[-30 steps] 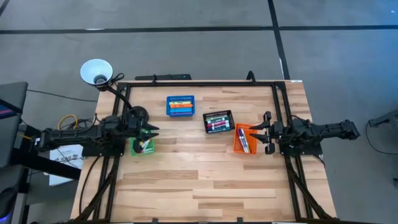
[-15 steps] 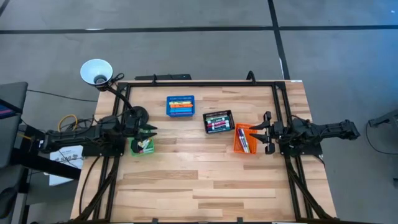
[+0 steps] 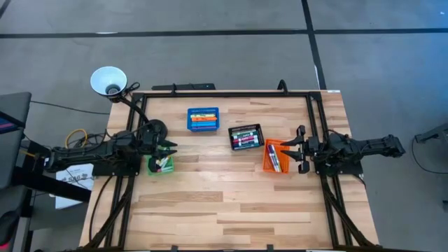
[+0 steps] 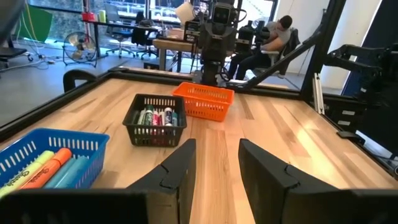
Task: Pick & Place Markers
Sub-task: Return to home position
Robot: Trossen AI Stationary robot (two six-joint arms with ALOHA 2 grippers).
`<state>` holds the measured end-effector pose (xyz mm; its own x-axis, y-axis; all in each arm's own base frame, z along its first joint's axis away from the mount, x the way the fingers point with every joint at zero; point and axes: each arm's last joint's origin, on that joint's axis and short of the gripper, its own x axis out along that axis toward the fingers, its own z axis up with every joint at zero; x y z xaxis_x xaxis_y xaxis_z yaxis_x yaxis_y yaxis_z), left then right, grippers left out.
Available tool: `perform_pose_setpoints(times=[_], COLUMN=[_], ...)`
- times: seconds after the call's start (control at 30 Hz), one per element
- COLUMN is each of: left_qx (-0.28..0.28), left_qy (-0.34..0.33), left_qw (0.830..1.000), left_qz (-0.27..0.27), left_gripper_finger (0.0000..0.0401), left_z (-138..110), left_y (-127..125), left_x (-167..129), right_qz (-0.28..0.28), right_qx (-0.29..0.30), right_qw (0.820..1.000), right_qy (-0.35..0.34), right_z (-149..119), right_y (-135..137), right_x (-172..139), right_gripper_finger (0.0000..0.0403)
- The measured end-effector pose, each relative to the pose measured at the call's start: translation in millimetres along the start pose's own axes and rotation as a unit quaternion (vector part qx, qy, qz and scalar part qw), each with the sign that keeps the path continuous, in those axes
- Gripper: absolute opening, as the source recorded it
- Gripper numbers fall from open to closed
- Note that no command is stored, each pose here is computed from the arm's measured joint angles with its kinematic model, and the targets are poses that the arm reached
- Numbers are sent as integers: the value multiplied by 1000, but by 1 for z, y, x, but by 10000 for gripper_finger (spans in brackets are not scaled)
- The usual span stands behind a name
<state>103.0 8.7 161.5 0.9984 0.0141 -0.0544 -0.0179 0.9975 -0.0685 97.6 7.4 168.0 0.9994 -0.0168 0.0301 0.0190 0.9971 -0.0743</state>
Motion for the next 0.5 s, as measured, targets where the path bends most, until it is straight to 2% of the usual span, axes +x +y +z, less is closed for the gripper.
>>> perform_pose_setpoints(times=[0.5], left_qx=[0], left_qy=[-3], left_qw=[1000], left_qz=[0], left_gripper_finger=[117], left_z=[0], left_y=[0], left_x=[0], right_qz=[0], right_qx=[0], right_qw=[1000], right_qy=[0], right_z=[0], right_y=[0], right_x=[0], right_gripper_finger=[115])
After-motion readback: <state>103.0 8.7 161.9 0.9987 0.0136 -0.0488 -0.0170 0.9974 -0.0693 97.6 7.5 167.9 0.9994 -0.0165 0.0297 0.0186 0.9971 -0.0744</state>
